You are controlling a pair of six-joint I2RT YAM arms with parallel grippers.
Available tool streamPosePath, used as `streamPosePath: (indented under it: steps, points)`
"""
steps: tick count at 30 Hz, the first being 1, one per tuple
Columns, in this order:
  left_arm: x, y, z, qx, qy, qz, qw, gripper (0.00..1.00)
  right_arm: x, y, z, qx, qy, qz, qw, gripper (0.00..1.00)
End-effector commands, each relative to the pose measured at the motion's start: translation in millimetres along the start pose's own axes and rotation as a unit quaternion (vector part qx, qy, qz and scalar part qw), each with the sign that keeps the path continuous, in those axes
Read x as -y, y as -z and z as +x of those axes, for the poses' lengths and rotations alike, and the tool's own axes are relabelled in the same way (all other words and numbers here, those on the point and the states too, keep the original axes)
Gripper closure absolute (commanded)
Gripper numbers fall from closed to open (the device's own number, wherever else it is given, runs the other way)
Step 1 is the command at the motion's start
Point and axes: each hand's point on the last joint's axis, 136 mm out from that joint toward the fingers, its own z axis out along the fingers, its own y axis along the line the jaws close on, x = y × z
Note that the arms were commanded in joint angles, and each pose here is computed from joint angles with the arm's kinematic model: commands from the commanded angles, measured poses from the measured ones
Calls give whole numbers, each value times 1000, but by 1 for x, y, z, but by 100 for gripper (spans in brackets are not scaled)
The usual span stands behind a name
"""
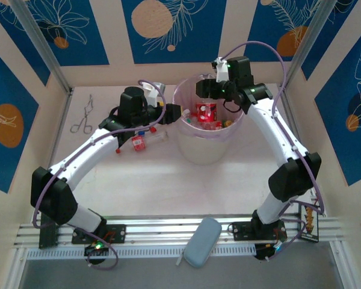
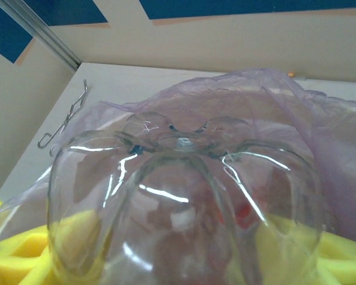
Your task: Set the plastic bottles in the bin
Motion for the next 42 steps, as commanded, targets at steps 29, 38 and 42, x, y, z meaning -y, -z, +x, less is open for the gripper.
streamPosePath:
  steps: [29,38,42]
  points:
    - [0,-2,-8,7,-6,-12,1000,24,14,3,66,-109,41,52,992,41]
    - [1,-3,-8,6,-3,-8,1000,25,17,-26,127,-179,28,42,982,44]
    - [1,-3,-9,9,-3,-8,1000,25,9,-25,127,-174,16,19,984,45]
